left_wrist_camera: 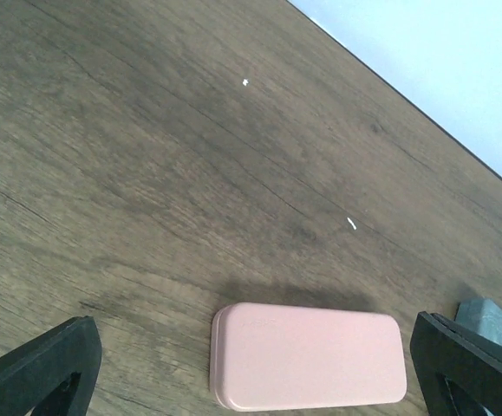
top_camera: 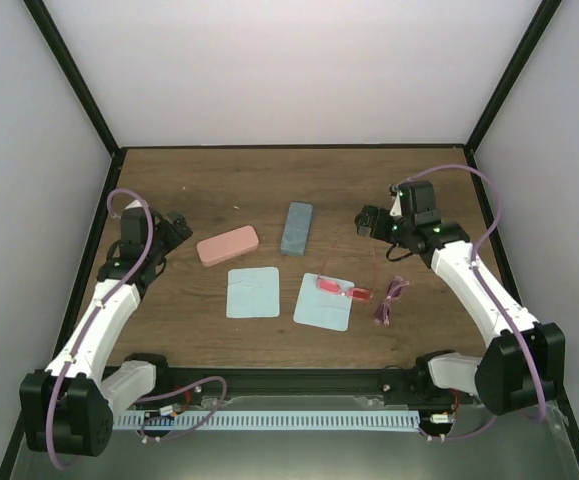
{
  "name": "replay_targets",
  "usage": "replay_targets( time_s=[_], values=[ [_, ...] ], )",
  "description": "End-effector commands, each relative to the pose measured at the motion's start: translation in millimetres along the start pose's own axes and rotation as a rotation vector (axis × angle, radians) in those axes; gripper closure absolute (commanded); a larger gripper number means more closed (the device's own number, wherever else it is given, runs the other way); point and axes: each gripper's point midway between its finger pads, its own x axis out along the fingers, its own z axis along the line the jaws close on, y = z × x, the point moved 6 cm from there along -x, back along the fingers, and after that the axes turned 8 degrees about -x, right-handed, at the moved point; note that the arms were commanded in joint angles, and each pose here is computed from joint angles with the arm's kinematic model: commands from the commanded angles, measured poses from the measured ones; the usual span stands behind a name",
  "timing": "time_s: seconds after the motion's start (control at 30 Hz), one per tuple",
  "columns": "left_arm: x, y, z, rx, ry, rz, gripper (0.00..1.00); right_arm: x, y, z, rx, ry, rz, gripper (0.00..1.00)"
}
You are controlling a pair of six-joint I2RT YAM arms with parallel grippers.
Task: Organize the sunglasses
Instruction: Pick up the sunglasses case from the center of the board.
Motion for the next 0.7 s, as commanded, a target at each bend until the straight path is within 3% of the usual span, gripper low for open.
replay_targets(
  time_s=[0.0,0.33,0.57,0.67],
  values=[
    [-2.1,3.6,4.1,-0.004,-0.012,0.003,0.0,-8.3,-20.0,6.6,0.009,-0.003,-0.045,0.0],
    [0.1,6.1,6.8,0.013,-0.026,0.013,0.0,-8.1,-45.2,59.5,0.085,-0.419,-0.037,0.02],
    [-6.4,2.0,4.3,0.082,-0.036,0.016,0.0,74.9,-55.3,112.9,-0.044,-0.192,0.143,0.0],
    [-10.4,-0.5,2.9,0.101,-0.046,0.021,0.0,110.2,-50.5,114.0,-0.048,-0.067,0.227,0.0]
  ],
)
